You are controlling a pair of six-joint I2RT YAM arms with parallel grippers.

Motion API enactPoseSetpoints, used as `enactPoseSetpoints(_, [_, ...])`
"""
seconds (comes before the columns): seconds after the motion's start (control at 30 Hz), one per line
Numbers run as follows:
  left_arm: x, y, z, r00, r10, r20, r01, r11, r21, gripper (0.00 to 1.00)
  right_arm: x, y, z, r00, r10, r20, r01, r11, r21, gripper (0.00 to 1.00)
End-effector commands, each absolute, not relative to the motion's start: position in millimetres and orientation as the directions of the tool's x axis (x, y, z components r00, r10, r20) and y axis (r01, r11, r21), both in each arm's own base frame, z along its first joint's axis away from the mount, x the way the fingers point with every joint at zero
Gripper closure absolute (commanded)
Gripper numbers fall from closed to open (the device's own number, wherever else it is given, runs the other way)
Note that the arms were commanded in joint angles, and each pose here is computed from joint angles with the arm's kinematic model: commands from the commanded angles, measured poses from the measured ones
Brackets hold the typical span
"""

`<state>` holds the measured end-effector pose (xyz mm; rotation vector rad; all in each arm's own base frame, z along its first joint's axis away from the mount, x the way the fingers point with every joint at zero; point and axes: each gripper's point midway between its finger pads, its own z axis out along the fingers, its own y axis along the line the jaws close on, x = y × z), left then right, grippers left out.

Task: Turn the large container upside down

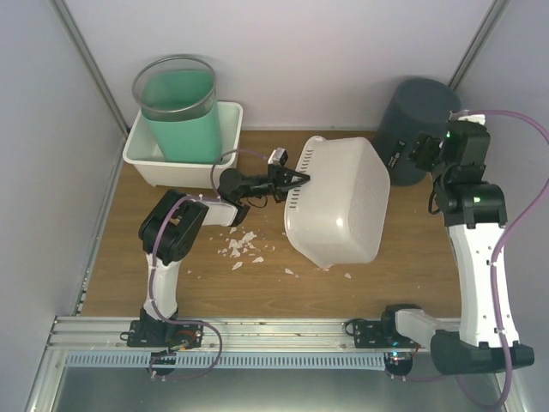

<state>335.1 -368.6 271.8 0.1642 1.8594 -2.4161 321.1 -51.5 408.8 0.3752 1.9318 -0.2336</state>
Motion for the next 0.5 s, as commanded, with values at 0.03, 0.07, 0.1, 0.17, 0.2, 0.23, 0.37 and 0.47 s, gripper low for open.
enactPoseSetpoints(0.03, [334.3, -357.7, 297.2, -0.978, -0.085, -0.190, 0.208, -0.401, -0.892, 1.00, 325.1, -46.1, 393.5, -0.389, 0.155, -0.908, 0.344, 0.939, 0.013, 0.09])
enactPoseSetpoints(0.07, [335.8, -357.7, 292.9, -0.980, -0.088, -0.176, 0.197, -0.402, -0.894, 1.00, 326.0, -45.2, 391.0, -0.395, 0.154, -0.906, 0.339, 0.941, 0.012, 0.09])
enactPoseSetpoints(0.1, [337.2, -357.8, 287.3, -0.983, -0.090, -0.159, 0.182, -0.399, -0.898, 1.00, 326.9, -44.8, 387.6, -0.402, 0.153, -0.903, 0.337, 0.941, 0.010, 0.09])
enactPoseSetpoints(0.17, [339.4, -358.3, 277.4, -0.987, -0.094, -0.129, 0.156, -0.393, -0.906, 1.00, 328.9, -43.3, 383.3, -0.409, 0.153, -0.900, 0.329, 0.944, 0.010, 0.09])
enactPoseSetpoints(0.2, [340.4, -358.5, 272.9, -0.988, -0.091, -0.124, 0.150, -0.386, -0.910, 1.00, 329.9, -42.1, 381.2, -0.413, 0.152, -0.898, 0.323, 0.946, 0.011, 0.09])
enactPoseSetpoints(0.23, [340.1, -359.7, 268.4, -0.989, -0.082, -0.126, 0.147, -0.378, -0.914, 0.99, 330.8, -41.3, 378.6, -0.420, 0.150, -0.895, 0.318, 0.948, 0.010, 0.09])
enactPoseSetpoints(0.37, [335.2, -360.7, 249.6, -0.991, -0.054, -0.125, 0.136, -0.337, -0.932, 0.83, 334.7, -36.8, 368.2, -0.449, 0.143, -0.882, 0.294, 0.956, 0.006, 0.09])
enactPoseSetpoints(0.47, [329.4, -353.8, 232.1, -0.992, -0.042, -0.121, 0.128, -0.306, -0.943, 0.77, 336.9, -32.8, 358.1, -0.478, 0.138, -0.867, 0.271, 0.962, 0.004, 0.09])
